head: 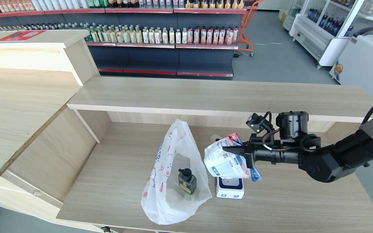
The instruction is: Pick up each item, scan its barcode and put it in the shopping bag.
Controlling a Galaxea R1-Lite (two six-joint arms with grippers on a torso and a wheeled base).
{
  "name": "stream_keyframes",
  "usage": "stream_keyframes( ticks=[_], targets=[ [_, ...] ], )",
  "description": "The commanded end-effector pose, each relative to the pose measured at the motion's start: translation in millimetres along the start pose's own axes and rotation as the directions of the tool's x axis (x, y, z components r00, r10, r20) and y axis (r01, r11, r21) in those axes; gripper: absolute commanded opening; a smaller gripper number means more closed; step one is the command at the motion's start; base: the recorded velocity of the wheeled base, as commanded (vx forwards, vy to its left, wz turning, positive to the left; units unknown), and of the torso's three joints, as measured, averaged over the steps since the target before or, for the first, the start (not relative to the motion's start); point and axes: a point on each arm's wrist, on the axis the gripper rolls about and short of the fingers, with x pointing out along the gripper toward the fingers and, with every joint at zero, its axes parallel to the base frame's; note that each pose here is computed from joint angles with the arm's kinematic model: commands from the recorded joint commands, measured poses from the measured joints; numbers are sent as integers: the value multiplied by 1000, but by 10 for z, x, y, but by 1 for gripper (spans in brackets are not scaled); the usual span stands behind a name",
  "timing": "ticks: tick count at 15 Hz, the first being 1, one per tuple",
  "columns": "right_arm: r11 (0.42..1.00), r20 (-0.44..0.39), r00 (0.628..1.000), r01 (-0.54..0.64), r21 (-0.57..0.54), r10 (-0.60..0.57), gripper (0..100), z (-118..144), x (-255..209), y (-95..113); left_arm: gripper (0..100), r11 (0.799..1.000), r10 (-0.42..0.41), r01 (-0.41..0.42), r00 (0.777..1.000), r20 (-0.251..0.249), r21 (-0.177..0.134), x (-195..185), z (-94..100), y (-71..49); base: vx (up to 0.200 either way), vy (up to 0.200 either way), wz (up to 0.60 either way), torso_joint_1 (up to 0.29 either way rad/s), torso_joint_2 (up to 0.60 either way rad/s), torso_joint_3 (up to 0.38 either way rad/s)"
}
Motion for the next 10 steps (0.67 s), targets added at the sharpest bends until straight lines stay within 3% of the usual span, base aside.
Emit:
stream_keyframes(
  ticks=[1,10],
  targets=[
    [998,-29,998,-56,19,57,0,-178,345,-19,100,1000,1,-1,1000,1,1,0,0,0,0,0,0,0,0,0],
    [994,-11,994,-111,6,111,0,-331,909,-148,100,1000,1,-1,1000,1,-1,0,0,0,0,0,0,0,0,0]
  ],
)
